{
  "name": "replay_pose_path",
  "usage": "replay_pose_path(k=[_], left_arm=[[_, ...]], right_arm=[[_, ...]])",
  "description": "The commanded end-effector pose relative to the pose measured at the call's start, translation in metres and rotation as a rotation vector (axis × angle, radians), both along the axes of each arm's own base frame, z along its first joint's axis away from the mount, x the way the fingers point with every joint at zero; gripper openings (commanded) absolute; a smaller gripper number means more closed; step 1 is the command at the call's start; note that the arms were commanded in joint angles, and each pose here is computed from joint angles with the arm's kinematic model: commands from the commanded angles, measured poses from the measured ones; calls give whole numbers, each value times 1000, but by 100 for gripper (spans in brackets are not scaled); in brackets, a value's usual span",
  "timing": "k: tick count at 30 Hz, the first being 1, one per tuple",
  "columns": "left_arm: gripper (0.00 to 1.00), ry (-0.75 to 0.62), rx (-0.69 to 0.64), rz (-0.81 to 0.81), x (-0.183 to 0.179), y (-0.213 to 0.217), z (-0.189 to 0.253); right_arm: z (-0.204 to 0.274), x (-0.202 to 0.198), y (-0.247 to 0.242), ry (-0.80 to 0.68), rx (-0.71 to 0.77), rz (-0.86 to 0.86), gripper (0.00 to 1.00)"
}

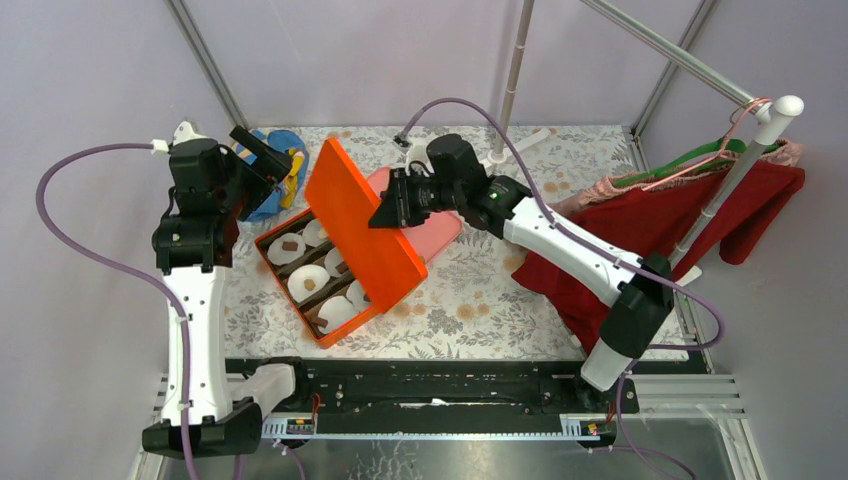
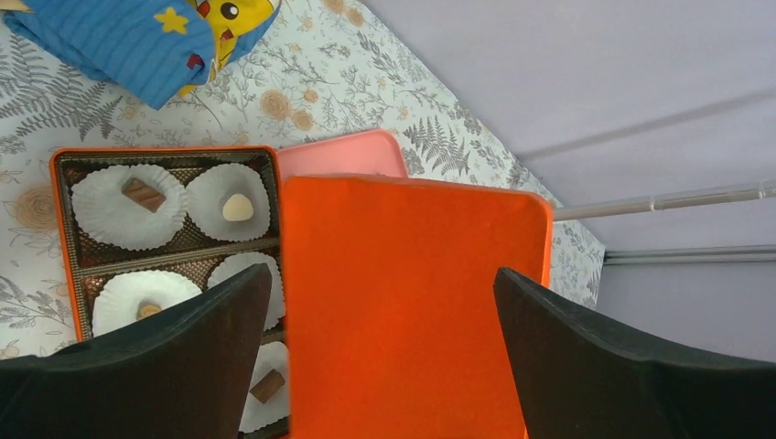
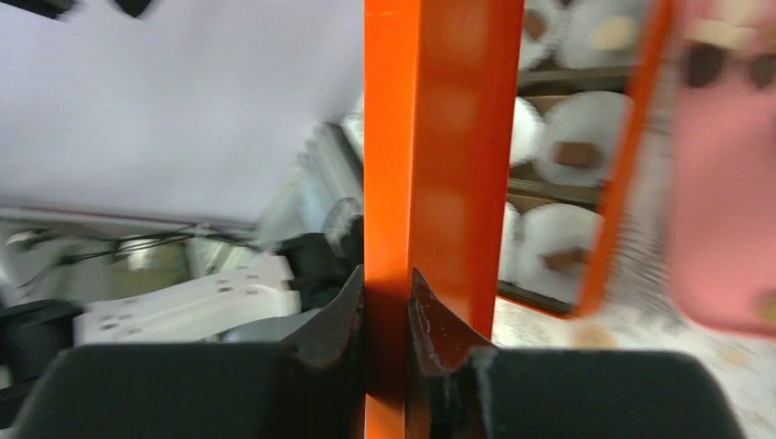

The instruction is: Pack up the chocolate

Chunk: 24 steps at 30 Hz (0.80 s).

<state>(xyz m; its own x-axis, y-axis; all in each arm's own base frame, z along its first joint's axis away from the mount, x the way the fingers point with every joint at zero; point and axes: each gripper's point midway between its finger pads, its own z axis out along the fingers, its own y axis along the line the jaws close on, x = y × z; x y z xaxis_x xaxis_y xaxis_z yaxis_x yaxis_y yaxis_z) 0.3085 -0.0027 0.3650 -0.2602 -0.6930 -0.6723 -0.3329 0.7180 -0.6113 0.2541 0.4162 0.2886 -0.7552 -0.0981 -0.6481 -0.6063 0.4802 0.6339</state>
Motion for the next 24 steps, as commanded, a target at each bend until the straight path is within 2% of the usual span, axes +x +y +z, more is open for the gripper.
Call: replay_pose_path(k=[1,6,11,17,24], left_arm=[[99,5,33,19,-10,9,-2],[99,68,26,61,-8,22,-25],[99,158,6,79,-8,28,-64],[99,264,11,171,-25,47,-111],[99,366,-15,204,-36,54,-160]], right_arm=[[61,-23,41,46,346,240,0],[64,-29,62,188,525,371,0],[55,-21,81,309,615,417,0],[20,-6,97,400,603,380,0],[-17,4,108,455,563,332,0]])
